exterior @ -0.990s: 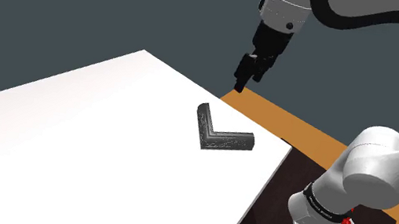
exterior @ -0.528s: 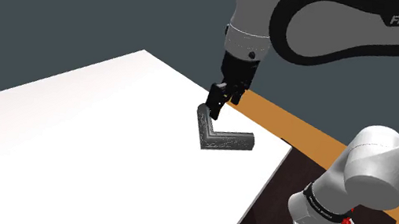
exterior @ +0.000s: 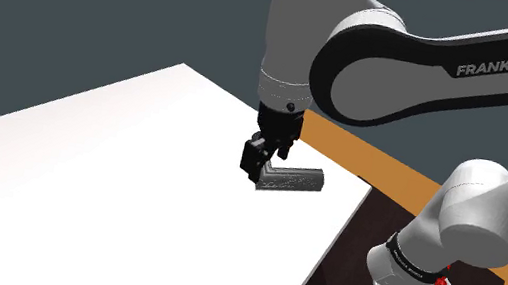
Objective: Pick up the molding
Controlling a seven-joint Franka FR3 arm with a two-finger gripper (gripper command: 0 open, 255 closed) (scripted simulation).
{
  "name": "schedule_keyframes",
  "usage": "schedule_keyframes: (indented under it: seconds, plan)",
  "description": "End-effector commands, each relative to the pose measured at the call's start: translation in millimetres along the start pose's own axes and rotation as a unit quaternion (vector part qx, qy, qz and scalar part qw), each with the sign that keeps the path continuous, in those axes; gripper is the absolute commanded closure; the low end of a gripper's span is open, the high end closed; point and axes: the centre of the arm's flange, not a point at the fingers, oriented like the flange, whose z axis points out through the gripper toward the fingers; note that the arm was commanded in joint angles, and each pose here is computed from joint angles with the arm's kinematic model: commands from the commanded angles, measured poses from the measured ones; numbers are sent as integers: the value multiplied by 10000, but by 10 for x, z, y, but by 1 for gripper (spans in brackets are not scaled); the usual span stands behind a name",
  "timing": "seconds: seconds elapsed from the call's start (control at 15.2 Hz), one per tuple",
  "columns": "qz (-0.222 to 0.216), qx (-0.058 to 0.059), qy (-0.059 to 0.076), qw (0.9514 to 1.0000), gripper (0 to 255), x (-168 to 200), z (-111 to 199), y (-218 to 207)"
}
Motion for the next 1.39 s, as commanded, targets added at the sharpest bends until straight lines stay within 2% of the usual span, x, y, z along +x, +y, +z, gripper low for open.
schedule_keyframes:
  seconds: [0.0,0.26,0.33,0.92,1.32]
  plan:
    - [-1,0,-2,10000,0,10,123,0]
    - [-1,0,-1,10000,0,14,259,2]
    - [-1,0,-1,10000,255,13,264,2]
    - [-1,0,-2,10000,255,15,259,2]
    - [-1,0,-2,10000,255,4,-58,-2]
